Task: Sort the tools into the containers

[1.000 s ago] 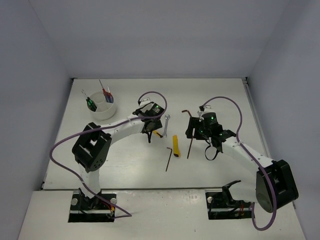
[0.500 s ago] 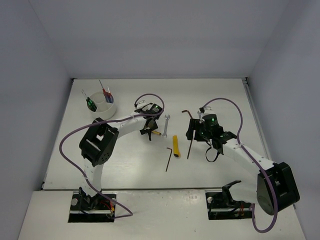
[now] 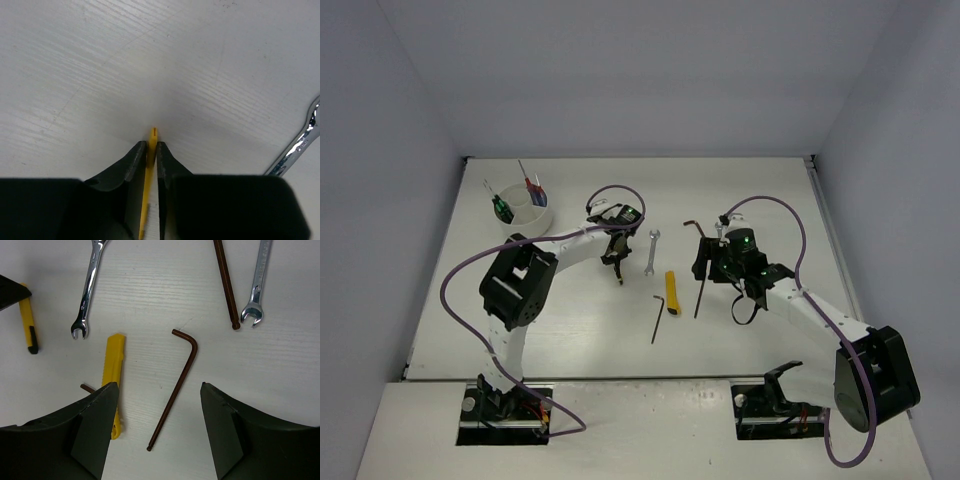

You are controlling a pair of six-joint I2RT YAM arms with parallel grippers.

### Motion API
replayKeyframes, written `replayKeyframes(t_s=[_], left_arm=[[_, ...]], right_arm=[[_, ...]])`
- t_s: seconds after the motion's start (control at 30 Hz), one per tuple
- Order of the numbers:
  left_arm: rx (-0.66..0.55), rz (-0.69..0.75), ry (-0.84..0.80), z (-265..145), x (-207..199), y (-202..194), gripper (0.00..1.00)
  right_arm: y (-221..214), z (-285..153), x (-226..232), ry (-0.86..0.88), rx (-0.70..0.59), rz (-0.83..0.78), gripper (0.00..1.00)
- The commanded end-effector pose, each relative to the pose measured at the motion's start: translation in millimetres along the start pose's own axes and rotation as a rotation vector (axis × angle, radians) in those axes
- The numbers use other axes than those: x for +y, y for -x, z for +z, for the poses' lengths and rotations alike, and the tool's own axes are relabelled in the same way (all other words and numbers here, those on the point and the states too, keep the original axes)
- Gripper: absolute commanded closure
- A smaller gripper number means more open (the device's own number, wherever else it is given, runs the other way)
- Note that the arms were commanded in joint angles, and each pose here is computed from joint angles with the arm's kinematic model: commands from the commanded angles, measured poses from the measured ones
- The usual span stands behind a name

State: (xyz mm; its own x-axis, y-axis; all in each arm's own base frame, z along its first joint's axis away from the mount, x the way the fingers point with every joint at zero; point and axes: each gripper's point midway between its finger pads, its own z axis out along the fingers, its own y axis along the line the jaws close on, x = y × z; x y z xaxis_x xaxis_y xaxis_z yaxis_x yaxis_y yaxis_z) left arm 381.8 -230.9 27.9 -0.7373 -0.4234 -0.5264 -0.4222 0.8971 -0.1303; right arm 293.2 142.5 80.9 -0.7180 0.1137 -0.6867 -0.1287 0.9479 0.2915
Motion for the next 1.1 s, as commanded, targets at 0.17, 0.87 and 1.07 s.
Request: replayKeyframes(t_s=[0.17,0.87,1.07], left_arm=[[-0.231,0.078,-0.032,-60.8,9.0,78.1,1.00],[-0.860,0.070,-0.109,-149.5,141.9,319.8,1.00],[-0.974,0.227,-0.212,-135.6,148.5,377.6,1.00]], right_arm=[[16.4,-2.6,9.9,0.042,-0.056,-0.009,0.36],[9.4,4.8,8.9,0.039,-0.020,-0.012,0.37],[7.4,9.3,9.7,0.043,-0.001,-0.016,0.37]])
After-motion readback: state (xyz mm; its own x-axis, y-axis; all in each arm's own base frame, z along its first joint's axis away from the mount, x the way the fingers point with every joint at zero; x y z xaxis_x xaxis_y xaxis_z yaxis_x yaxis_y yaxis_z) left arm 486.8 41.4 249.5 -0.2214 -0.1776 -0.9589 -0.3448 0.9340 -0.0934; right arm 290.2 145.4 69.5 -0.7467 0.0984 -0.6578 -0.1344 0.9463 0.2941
